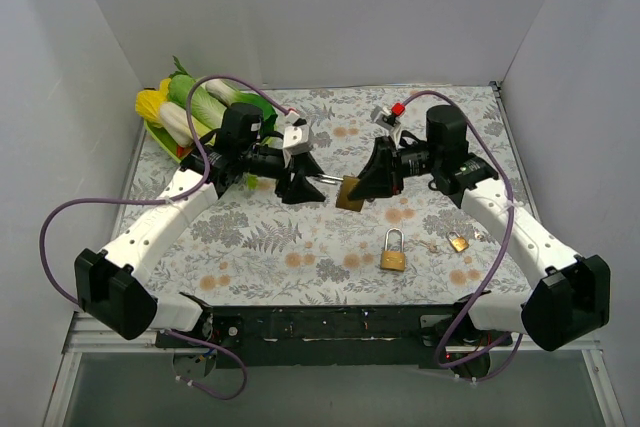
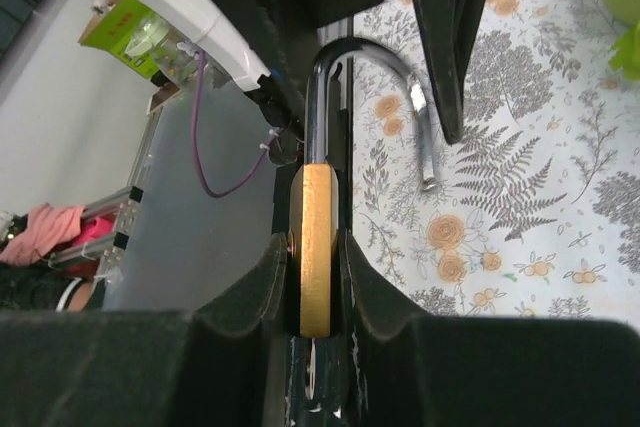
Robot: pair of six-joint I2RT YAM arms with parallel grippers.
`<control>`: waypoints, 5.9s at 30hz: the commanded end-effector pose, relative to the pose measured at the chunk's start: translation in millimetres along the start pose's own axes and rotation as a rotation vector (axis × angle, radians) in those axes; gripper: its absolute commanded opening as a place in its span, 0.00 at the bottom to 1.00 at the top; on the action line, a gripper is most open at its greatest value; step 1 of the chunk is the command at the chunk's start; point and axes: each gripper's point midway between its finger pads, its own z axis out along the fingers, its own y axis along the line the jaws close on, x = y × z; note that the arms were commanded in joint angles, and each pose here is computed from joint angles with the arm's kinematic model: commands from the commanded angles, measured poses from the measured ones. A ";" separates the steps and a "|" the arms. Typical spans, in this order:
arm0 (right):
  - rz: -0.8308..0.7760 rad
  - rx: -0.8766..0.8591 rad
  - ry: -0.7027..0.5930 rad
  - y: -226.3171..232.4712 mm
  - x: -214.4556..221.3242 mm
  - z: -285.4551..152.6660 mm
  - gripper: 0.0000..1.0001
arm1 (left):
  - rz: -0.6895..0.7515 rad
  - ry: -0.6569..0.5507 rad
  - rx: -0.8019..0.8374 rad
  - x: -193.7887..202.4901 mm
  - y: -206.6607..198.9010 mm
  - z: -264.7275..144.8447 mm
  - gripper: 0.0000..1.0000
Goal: Lock with the key
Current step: Lock the lock.
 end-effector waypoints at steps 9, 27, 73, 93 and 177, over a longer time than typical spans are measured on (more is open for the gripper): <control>-0.357 0.093 0.001 17.3 -44.0 -11.3 0.01 | -0.064 -0.064 0.095 -28.7 -29.7 -9.1 0.23; -0.435 0.093 0.014 16.0 -41.0 -11.6 0.01 | -0.179 -0.057 0.077 -25.2 -20.5 -0.1 0.00; -0.336 0.059 0.052 12.3 -12.6 -5.3 0.01 | -0.161 0.028 0.109 -8.0 -34.2 2.1 0.53; -0.321 0.055 0.015 20.4 -22.0 -7.8 0.01 | -0.268 0.039 0.065 20.6 -31.8 7.3 0.42; -0.143 0.879 -0.492 -109.1 -93.8 -12.8 0.01 | -1.719 -0.426 -0.518 -8.4 106.6 23.2 0.98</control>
